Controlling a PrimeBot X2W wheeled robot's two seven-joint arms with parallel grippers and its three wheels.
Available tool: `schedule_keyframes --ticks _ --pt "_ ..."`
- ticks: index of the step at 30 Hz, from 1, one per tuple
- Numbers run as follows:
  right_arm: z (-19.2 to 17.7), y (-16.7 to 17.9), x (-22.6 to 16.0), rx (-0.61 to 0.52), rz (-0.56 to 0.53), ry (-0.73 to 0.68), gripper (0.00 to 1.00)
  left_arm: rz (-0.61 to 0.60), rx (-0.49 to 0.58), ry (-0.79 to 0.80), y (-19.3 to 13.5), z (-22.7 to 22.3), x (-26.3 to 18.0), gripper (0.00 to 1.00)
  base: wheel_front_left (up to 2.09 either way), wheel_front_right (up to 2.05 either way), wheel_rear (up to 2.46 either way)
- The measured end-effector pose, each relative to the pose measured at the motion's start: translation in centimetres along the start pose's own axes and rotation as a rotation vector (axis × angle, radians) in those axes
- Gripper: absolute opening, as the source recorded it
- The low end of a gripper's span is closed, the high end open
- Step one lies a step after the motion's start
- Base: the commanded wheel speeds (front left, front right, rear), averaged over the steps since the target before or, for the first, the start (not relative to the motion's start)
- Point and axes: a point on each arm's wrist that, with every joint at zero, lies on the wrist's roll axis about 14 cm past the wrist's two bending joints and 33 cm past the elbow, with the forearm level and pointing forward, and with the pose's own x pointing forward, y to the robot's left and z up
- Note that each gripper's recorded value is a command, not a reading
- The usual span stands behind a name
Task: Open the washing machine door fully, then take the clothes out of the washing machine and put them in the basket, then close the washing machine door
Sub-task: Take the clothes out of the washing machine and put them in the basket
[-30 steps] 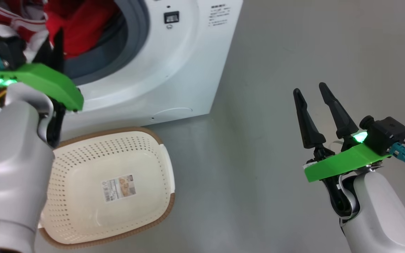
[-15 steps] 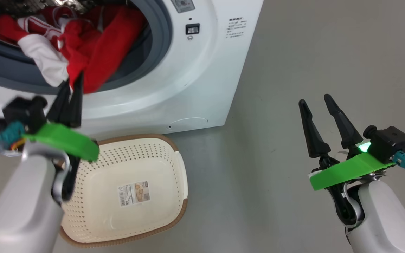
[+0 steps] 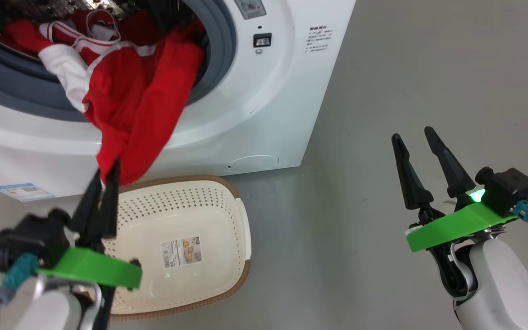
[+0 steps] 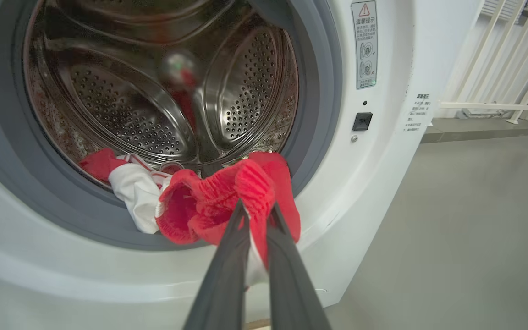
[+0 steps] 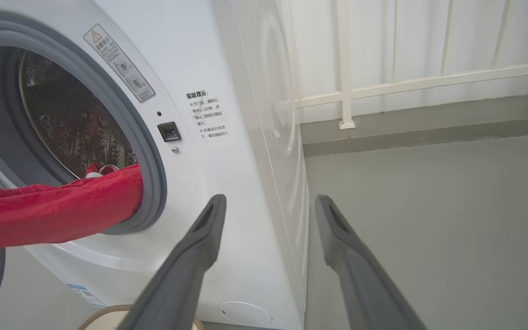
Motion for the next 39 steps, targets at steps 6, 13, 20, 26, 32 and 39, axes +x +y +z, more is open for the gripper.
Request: schedule_keyframes --ticks 6,13,20,26,32,39 --pt "-0.2 -0.2 -0.2 -0.003 -0.004 0.009 1.00 0.021 -0.032 0.030 -0.5 -0.8 -1.9 0.00 0.00 0.00 0.00" --pt "-0.6 -0.3 -0.4 -0.006 -0.005 0.020 1.00 0.032 -0.054 0.107 -0.5 -3.5 -2.1 0.00 0.00 0.00 0.00" --pt "-0.5 -1.0 -0.8 -0.009 -0.023 0.022 1.00 0.029 -0.078 0.165 -0.5 -6.3 -1.4 0.00 0.00 0.00 0.00" --pt "-0.4 -1.4 -1.1 -0.012 -0.034 0.023 1.00 0.013 -0.082 0.195 -0.8 -7.8 -0.6 0.00 0.00 0.00 0.00" --pt "-0.6 -1.6 -1.2 -0.009 -0.044 0.026 1.00 0.021 -0.082 0.223 -0.3 -9.1 -0.1 1.00 0.00 0.00 0.00" --pt "-0.6 -1.9 -1.1 -0.009 -0.053 0.024 1.00 0.028 -0.083 0.238 0.0 -9.7 -0.2 1.00 0.00 0.00 0.00"
